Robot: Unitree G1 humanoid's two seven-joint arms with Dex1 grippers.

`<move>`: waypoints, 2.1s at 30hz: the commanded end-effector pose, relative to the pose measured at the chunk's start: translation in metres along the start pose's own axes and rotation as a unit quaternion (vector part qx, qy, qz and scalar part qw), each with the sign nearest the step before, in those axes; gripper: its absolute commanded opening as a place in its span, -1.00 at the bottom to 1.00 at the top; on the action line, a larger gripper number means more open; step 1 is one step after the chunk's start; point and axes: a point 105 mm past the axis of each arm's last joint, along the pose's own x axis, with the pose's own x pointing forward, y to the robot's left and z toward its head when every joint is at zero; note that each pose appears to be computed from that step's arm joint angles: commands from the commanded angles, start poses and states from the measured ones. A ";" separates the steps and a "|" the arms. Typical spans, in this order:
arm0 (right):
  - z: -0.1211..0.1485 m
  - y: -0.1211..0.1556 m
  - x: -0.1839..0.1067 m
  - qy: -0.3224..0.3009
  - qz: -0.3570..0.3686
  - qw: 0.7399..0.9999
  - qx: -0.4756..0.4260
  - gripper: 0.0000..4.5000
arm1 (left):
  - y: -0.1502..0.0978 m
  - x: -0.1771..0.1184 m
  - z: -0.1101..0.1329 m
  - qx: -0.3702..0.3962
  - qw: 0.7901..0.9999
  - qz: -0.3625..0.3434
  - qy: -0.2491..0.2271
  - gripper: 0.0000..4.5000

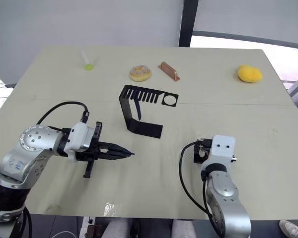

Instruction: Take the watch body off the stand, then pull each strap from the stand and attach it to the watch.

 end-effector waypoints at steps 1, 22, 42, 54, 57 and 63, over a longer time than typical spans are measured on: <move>0.003 -0.004 -0.001 -0.002 -0.023 1.000 0.002 0.98 | -0.004 0.003 0.008 0.016 1.000 -0.011 -0.008 -1.00; -0.022 -0.003 0.006 0.047 -0.054 0.997 0.028 0.98 | -0.006 0.005 0.012 0.010 1.000 -0.007 -0.010 -1.00; -0.027 -0.001 0.012 0.048 -0.049 0.997 0.033 -0.20 | -0.004 0.004 0.013 0.012 1.000 -0.004 -0.009 -1.00; -0.027 -0.002 0.013 0.047 -0.049 0.997 0.040 -0.32 | -0.002 0.004 0.013 0.014 1.000 -0.001 -0.009 -1.00; -0.026 -0.001 0.014 0.043 -0.036 0.998 0.040 -0.32 | -0.002 0.004 0.013 0.014 1.000 0.000 -0.009 -1.00; -0.006 -0.002 0.015 0.005 0.023 0.999 0.033 -0.32 | 0.000 0.003 0.011 0.016 1.000 0.005 -0.007 -1.00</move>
